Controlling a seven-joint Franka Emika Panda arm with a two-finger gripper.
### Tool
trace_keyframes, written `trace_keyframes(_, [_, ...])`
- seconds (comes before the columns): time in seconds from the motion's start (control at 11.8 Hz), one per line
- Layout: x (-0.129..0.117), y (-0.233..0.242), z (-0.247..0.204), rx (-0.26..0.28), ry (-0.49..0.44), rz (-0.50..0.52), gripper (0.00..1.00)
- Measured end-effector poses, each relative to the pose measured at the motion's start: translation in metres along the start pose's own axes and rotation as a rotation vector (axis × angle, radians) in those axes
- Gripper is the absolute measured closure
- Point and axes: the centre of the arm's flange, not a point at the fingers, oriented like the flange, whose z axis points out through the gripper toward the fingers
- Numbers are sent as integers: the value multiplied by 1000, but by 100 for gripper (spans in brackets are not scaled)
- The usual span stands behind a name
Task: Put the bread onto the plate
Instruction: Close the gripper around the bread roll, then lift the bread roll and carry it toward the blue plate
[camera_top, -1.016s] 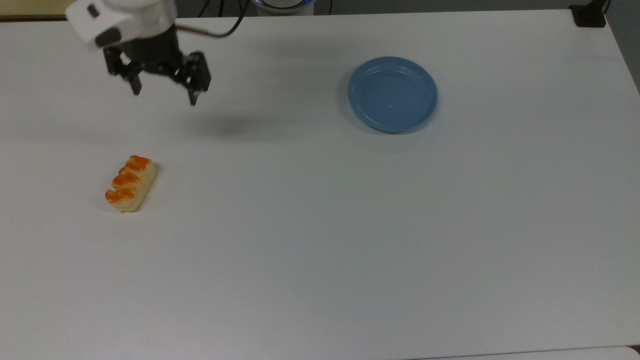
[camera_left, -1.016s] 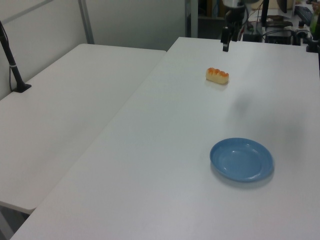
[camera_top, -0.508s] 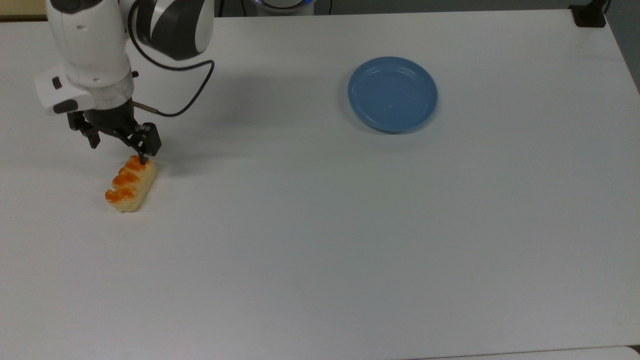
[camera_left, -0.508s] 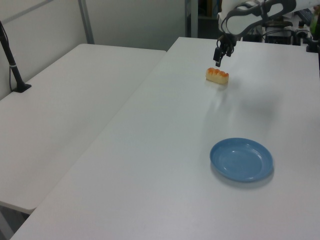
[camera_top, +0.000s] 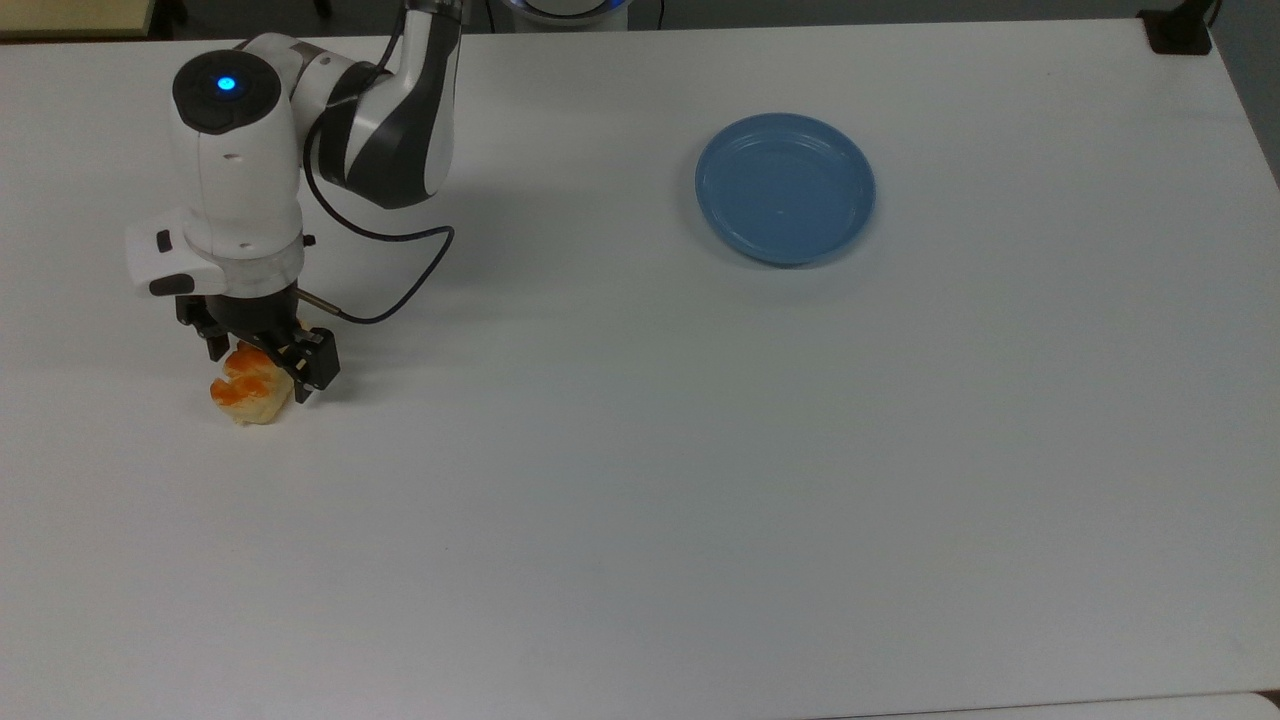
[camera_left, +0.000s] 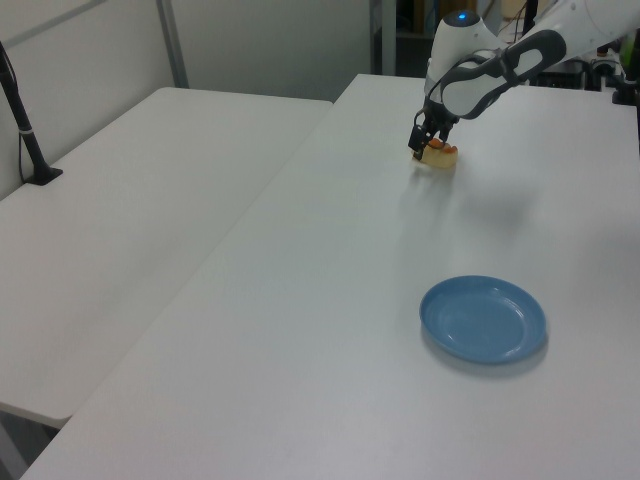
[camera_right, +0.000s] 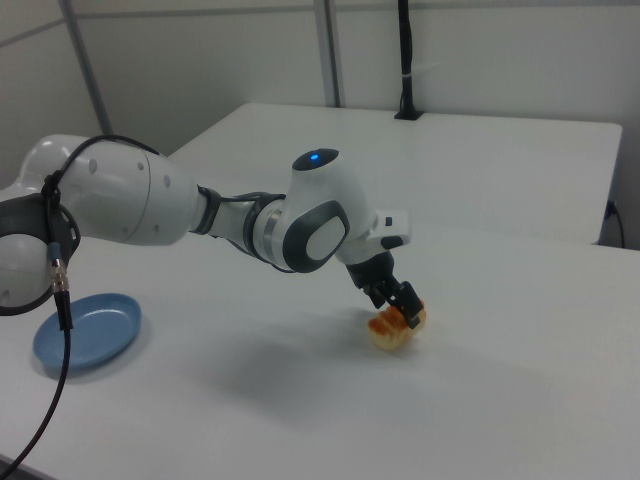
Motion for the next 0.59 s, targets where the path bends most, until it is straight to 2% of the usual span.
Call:
trace_keyframes(0.08, [0, -2, 0, 1, 1, 2, 4])
trace_keyframes(0.34, [7, 1, -16, 5, 18, -29, 53])
trace_keyframes(0.42, [8, 2, -32, 10, -6, -54, 61])
trace_keyframes(0.59, [0, -25, -87, 44, -91, -140, 61])
